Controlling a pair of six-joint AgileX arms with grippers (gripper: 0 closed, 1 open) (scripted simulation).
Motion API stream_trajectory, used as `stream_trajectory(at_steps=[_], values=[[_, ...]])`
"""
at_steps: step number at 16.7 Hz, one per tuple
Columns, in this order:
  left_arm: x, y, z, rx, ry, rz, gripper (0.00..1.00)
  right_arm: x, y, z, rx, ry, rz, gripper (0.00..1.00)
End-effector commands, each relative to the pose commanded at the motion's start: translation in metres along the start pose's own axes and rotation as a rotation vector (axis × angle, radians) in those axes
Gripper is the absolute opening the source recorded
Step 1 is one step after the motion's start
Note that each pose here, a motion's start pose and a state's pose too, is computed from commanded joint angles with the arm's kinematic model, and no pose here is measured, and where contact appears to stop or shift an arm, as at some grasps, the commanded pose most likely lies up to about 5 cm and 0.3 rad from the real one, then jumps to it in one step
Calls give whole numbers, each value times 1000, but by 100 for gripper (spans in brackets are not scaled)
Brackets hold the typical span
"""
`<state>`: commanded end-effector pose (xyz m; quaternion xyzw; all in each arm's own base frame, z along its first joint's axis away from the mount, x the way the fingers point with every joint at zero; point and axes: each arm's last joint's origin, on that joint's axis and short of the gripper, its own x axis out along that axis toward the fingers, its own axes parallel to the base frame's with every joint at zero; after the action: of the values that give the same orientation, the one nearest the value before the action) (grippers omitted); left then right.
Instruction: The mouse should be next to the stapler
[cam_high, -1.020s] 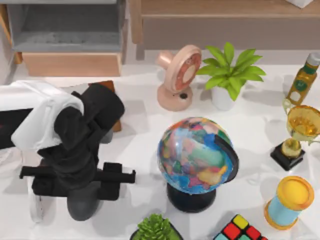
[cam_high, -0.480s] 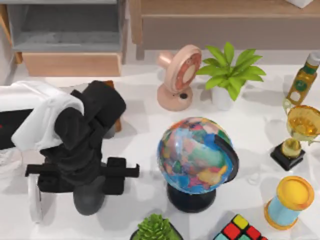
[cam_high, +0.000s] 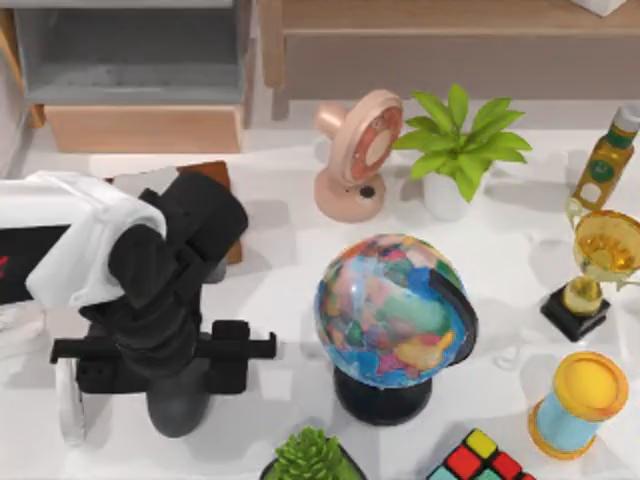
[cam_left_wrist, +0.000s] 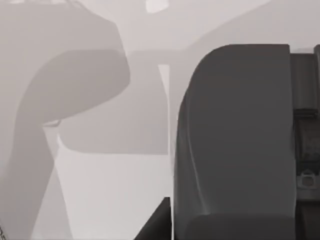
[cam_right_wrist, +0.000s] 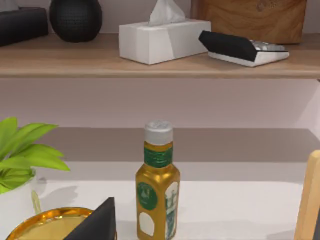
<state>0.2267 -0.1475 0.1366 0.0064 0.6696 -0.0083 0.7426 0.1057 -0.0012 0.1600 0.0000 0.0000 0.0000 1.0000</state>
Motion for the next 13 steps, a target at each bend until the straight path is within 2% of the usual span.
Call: stream_trajectory(at_steps=[1,13], values=[[0,0,0,0,0,0,0,0,0,0,0,0,0,100],[0,0,0,0,0,0,90,0,0,0,0,0,0,100]])
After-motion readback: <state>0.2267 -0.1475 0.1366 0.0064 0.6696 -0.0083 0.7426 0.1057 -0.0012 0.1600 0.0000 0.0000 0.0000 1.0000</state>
